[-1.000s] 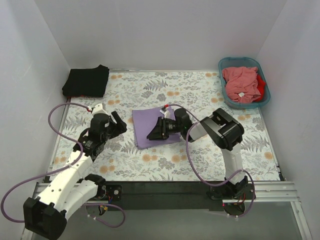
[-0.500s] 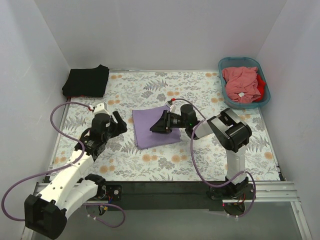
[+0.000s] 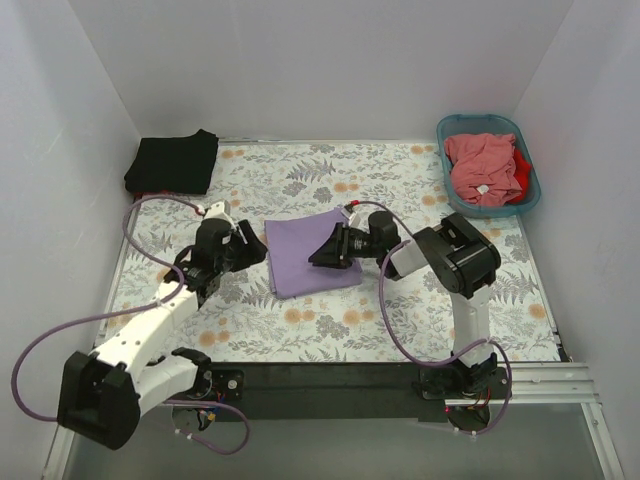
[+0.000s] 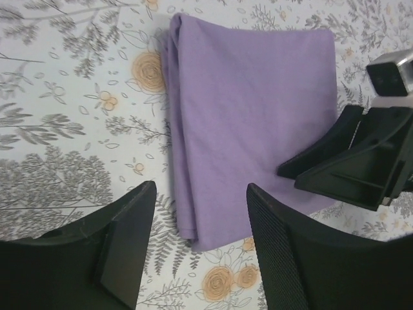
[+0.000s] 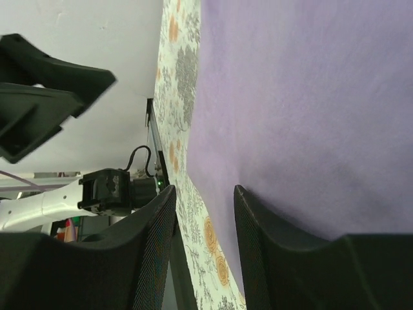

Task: Fold and stack the t-shirts
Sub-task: Fold the tshirt

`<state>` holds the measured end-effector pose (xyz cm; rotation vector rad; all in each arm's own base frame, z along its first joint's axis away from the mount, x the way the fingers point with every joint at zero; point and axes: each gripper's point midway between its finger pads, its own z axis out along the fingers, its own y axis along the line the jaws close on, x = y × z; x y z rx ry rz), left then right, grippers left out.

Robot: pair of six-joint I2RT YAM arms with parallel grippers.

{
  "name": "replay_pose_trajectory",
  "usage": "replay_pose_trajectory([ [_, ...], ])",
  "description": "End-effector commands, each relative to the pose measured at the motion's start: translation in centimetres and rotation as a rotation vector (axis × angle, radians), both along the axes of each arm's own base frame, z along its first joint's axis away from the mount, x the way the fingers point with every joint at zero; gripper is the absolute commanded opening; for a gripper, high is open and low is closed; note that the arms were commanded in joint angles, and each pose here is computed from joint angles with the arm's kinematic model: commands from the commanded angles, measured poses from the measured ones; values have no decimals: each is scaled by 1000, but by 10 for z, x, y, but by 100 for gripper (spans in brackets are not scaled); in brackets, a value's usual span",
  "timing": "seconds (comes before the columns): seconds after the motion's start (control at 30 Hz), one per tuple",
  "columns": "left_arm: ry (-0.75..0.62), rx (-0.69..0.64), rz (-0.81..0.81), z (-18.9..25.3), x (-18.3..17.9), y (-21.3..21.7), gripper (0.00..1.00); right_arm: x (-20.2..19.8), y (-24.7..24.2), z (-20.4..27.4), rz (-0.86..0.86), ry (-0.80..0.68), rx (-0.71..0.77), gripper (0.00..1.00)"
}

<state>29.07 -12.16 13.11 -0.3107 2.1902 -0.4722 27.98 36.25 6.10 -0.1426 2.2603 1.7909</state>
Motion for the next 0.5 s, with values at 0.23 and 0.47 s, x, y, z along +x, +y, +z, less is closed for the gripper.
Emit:
replay_pose_trajectory([
  [0.23, 9, -252, -21, -2, 106, -39, 40, 105, -28, 63, -139, -205, 94, 48],
  [0.47, 45, -298, 10, -36, 155, -30, 34, 160, -35, 45, -251, -176, 90, 48],
])
